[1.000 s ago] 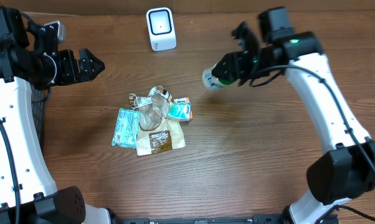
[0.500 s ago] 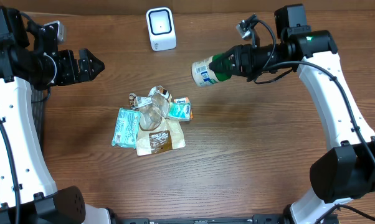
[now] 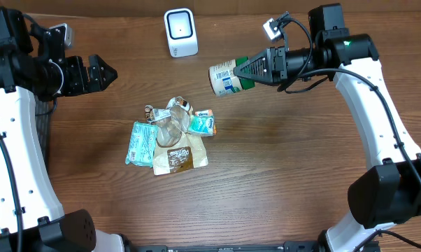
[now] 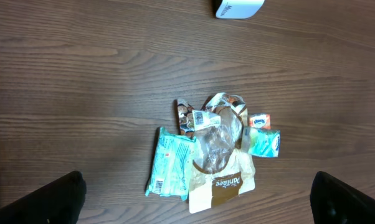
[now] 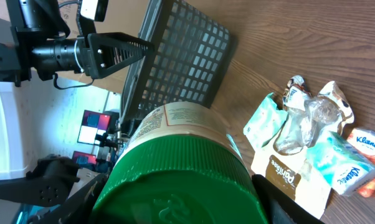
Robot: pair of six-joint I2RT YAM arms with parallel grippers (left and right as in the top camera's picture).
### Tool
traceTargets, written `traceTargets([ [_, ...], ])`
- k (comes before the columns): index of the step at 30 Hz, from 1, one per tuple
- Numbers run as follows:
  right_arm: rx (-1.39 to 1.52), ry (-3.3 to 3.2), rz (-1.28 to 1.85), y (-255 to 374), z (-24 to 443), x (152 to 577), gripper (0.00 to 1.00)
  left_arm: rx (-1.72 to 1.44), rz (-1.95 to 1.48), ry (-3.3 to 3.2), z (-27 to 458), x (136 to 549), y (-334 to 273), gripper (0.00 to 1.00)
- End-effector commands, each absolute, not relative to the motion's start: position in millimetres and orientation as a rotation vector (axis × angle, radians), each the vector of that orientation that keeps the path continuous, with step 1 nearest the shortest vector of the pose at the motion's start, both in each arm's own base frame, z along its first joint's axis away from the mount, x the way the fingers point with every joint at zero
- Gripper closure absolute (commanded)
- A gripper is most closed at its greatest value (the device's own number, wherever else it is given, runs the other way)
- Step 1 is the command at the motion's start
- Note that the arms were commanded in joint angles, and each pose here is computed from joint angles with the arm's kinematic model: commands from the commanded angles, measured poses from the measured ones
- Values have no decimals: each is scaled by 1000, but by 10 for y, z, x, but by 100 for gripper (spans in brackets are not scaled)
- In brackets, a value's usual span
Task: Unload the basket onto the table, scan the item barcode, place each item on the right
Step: 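Raise the green-lidded jar with the right gripper and rotate it sideways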
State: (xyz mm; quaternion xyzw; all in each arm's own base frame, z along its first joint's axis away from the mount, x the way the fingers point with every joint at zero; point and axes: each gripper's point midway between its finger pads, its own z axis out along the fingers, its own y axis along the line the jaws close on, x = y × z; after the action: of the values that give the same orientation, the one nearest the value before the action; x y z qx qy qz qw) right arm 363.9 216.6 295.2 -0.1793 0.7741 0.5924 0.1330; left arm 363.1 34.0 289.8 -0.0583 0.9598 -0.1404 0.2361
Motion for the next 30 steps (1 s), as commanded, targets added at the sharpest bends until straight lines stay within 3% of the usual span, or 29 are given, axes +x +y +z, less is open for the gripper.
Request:
traceTargets([
  [1,-566,2191,1725,2189,3109,3604,73,-118,-363,2621,2946,3617,323,0],
  [30,-574,2245,1630,2221,2989,3637,74,-118,-364,2621,2946,3616,322,0],
])
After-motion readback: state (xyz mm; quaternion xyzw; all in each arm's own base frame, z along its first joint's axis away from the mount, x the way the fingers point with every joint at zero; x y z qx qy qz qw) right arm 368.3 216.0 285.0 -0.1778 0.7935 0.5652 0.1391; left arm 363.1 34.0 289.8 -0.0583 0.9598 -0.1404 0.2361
